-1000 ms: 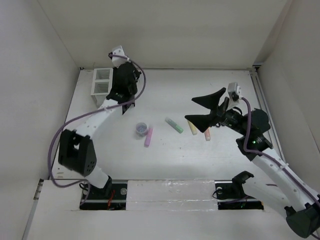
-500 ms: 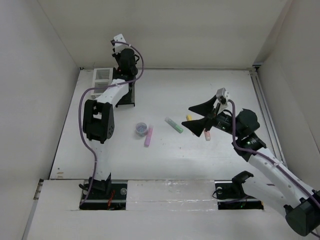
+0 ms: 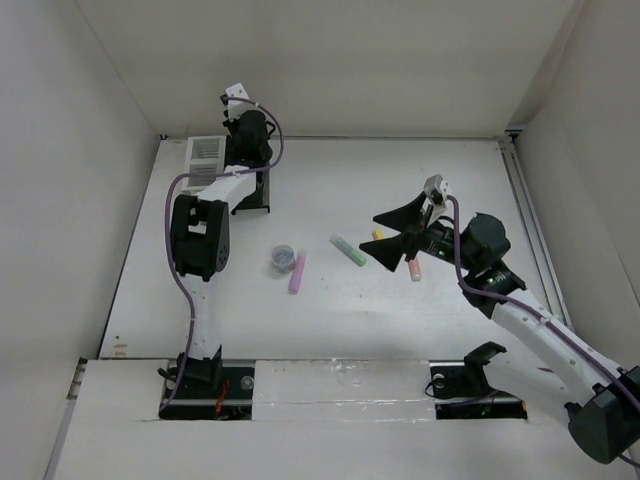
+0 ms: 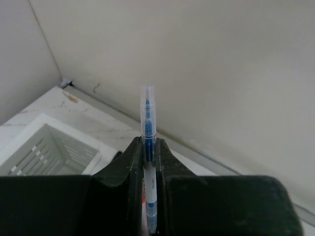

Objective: Sort the stationery into containers
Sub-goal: Place the pen in the storage box, then pick up the pen from the center of the board.

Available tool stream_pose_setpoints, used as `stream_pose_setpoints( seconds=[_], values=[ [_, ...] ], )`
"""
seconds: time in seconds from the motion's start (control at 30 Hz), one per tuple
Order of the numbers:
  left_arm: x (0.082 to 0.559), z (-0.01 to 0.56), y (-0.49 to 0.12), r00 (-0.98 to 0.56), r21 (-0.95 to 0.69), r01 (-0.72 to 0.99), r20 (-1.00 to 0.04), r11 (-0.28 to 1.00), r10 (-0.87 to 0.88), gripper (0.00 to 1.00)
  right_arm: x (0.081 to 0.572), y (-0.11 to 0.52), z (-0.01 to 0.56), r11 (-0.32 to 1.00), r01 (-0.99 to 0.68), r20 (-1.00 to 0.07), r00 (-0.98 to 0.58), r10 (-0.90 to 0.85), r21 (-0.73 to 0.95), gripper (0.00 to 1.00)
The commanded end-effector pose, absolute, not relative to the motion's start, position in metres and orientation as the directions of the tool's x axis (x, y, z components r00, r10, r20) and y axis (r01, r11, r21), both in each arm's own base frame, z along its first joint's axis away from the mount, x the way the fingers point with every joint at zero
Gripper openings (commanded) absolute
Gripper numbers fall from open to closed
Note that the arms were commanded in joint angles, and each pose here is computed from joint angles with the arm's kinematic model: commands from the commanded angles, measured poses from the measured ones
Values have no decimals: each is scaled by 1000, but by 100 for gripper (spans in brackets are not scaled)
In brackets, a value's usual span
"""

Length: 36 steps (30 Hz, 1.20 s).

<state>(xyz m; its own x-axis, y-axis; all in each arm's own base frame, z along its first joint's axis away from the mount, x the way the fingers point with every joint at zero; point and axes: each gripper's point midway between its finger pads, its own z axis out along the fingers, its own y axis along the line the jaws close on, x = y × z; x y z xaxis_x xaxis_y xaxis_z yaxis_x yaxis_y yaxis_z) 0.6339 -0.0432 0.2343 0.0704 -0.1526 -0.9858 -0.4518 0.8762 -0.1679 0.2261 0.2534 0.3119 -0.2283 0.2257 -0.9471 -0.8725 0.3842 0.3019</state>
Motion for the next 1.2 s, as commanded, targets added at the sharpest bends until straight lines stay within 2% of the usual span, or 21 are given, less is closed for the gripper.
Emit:
stream_pose_setpoints(
  seconds=[0.0,0.13,0.2,0.27,0.3,0.4,0.43,0.57,0.63,0.7,0.83,0.93,0.97,1.0,1.03,1.07,1.13,1.17],
  values=[
    [626,241,-42,121,-223,-448,-975,866,-189,0,225,255,335,366,-899,-956,-151,253,239,100],
    [616,230,-41,107,-237,-442,-972,865,-211,0,223,257,335,357,-903,-956,-154,252,239,100],
    [611,232,-42,104,-243,-430,-970,869,-220,4,222,257,335,355,-901,-953,-162,255,248,100],
    [608,234,-52,102,-247,-400,-969,883,-225,17,222,257,339,354,-903,-953,-154,259,242,100],
    [604,242,-57,111,-247,-389,-969,888,-220,31,222,257,339,354,-903,-953,-154,259,242,100],
    [597,254,-60,129,-252,-375,-967,892,-220,51,220,256,342,350,-904,-951,-154,267,245,100],
    [591,265,-63,146,-264,-371,-963,890,-225,63,218,255,345,349,-906,-951,-146,272,239,100],
    [572,312,-65,216,-311,-338,-944,888,-249,85,213,256,348,337,-910,-949,-149,278,242,100],
    [562,334,-71,243,-331,-299,-934,895,-263,90,213,256,348,337,-910,-949,-149,278,242,100],
    [545,369,-74,288,-353,-263,-917,898,-276,100,213,256,346,338,-908,-949,-157,273,248,100],
    [519,417,-91,302,-332,-217,-917,918,-260,100,220,253,349,387,-883,-944,-156,291,265,100],
    [510,433,-107,169,-332,-205,-938,921,-301,100,233,235,359,509,-815,-942,-128,309,278,100],
    [508,431,-115,123,-355,-198,-934,914,-336,100,249,218,349,623,-717,-942,-145,303,311,100],
    [502,429,-130,88,-420,-183,-908,889,-410,100,254,205,361,675,-664,-938,-126,322,321,100],
    [491,416,-138,15,-413,-195,-908,889,-419,100,255,187,368,733,-598,-937,-98,334,324,100],
    [482,414,-146,0,-432,-202,-898,879,-441,100,265,159,356,828,-435,-934,-117,337,353,100],
    [455,386,-188,-114,-453,-195,-871,870,-478,100,258,127,378,876,-320,-931,-63,361,361,100],
    [446,373,-198,-136,-448,-234,-864,863,-485,100,254,113,369,902,-251,-936,-91,339,351,100]
  ],
)
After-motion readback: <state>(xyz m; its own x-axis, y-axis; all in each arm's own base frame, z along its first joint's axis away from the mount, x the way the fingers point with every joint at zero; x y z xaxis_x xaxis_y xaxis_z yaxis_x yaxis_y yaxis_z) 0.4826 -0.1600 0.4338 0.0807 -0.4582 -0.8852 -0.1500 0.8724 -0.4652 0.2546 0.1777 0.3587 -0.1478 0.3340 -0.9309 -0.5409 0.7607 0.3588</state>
